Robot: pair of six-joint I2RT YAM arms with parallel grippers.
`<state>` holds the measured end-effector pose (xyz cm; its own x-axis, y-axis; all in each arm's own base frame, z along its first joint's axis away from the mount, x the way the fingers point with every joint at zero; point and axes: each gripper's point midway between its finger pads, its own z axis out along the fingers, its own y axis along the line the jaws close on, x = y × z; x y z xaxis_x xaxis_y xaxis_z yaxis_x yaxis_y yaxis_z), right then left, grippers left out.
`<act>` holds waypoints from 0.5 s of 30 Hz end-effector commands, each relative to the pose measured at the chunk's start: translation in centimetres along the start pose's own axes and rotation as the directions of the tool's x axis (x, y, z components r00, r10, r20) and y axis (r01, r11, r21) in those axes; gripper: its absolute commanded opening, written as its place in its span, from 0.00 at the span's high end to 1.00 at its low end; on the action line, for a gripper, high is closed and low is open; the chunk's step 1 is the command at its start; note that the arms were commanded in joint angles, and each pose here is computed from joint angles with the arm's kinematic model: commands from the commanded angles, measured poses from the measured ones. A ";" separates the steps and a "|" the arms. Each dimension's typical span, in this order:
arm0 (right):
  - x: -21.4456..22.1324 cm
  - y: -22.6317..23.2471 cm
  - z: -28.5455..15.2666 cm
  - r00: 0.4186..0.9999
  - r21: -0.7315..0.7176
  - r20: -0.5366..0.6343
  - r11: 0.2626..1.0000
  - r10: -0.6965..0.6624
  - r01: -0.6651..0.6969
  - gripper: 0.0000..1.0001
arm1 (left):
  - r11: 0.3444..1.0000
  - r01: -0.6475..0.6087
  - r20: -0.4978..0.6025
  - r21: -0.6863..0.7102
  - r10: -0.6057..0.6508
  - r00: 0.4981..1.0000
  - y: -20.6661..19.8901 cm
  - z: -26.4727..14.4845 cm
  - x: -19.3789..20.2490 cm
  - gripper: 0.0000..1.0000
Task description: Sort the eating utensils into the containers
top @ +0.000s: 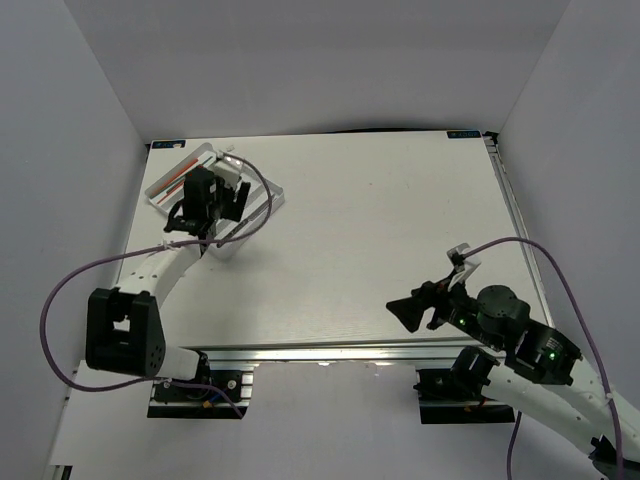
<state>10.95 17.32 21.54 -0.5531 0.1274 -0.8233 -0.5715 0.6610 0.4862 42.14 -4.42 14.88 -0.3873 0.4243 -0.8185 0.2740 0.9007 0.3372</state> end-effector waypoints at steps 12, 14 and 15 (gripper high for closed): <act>-10.8 -4.4 -6.3 0.979 0.471 0.142 0.880 -0.147 0.064 0.11 | 0.649 0.627 0.369 -0.431 -0.507 0.779 9.6 -21.9 -3.1 0.02; -11.9 -4.5 -7.1 0.979 0.509 0.128 0.857 -0.161 0.074 0.11 | 0.643 0.654 0.416 -0.398 -0.509 0.753 9.2 -24.2 -2.6 0.02; -12.5 -4.7 -7.6 0.975 0.535 0.133 0.841 -0.176 0.079 0.11 | 0.639 0.657 0.402 -0.400 -0.521 0.753 8.8 -24.5 -1.7 0.02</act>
<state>15.25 9.99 30.83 -0.3932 0.1531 -0.9066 -0.3089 0.9067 0.2871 25.44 4.18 35.36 0.0371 -0.1408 -0.9893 -0.3508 0.9252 -0.1448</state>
